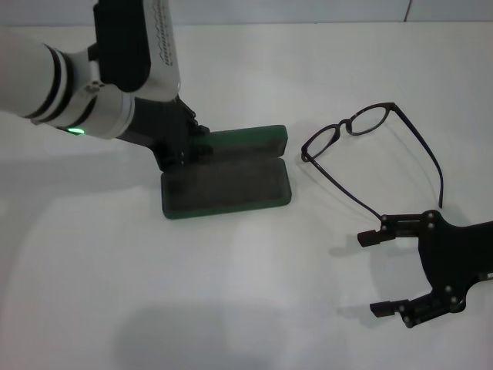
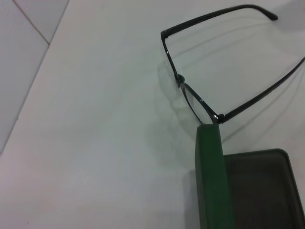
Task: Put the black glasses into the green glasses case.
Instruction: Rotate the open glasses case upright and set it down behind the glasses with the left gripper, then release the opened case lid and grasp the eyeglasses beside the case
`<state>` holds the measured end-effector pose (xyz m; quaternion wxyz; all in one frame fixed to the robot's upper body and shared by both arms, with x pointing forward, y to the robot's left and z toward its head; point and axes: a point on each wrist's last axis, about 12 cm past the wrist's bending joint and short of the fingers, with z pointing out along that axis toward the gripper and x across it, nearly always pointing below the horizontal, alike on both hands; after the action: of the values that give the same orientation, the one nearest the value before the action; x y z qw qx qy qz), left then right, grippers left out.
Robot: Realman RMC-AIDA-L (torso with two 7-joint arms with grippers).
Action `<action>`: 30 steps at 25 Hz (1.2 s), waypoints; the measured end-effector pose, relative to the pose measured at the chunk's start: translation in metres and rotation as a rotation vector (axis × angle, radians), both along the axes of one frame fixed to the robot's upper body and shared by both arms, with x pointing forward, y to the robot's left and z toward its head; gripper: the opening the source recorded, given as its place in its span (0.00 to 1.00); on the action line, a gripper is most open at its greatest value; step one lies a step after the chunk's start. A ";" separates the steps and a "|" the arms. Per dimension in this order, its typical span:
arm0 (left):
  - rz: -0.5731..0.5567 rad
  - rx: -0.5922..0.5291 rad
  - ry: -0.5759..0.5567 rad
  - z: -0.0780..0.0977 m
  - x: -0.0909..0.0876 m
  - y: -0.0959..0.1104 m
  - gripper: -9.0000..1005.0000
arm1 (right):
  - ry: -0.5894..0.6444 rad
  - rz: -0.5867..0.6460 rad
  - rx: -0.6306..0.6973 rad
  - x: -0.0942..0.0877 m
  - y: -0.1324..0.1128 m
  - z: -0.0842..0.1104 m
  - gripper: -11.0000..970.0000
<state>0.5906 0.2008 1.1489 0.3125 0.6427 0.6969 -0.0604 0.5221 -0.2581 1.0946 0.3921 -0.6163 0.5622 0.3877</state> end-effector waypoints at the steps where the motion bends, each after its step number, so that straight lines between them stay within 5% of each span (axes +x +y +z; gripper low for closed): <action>1: -0.003 0.001 -0.010 -0.002 -0.002 -0.001 0.20 | 0.000 0.000 0.000 0.000 0.000 0.000 0.89; 16: 0.001 -0.066 -0.045 0.003 -0.009 -0.005 0.36 | 0.007 -0.003 -0.001 0.000 -0.001 -0.001 0.89; 19: 0.022 -0.108 -0.034 0.008 -0.009 -0.007 0.49 | 0.007 -0.004 -0.002 0.000 -0.002 -0.001 0.89; 26: 0.099 -0.433 0.105 0.029 -0.013 0.002 0.80 | 0.007 -0.012 0.005 0.000 -0.003 0.000 0.89; 30: 0.078 -0.635 0.200 0.026 -0.018 0.012 0.84 | 0.006 -0.013 0.006 0.000 -0.003 0.000 0.89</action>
<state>0.5731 0.2132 1.1748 0.4293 0.4770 0.6945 -0.3254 0.5218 -0.2616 1.0945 0.3946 -0.6103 0.5664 0.3887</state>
